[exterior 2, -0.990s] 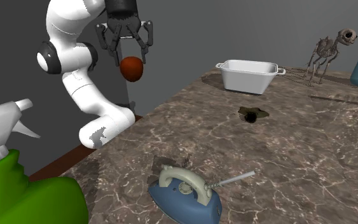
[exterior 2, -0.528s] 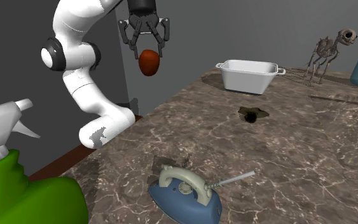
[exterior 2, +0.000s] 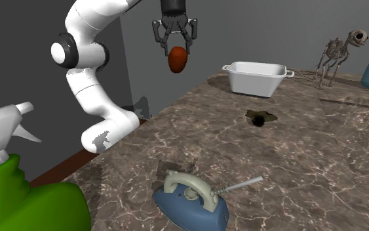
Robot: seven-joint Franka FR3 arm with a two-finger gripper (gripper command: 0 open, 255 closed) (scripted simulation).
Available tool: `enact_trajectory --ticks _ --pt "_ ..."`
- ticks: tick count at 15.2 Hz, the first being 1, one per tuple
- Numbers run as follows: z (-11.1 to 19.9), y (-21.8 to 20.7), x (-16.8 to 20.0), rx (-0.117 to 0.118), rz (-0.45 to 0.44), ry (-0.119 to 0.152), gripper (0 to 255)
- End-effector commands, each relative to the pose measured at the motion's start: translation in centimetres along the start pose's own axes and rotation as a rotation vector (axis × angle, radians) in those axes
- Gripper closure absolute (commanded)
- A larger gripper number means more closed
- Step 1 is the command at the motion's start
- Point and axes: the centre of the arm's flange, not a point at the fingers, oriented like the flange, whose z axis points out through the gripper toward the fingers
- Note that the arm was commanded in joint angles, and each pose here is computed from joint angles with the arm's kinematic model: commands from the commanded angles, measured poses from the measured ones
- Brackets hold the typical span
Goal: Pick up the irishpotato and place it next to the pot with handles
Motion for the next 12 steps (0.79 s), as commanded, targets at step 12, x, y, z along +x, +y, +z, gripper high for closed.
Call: enact_trajectory --ticks 12 --pt "-1.0 -13.5 -10.8 0.001 0.001 -0.001 255"
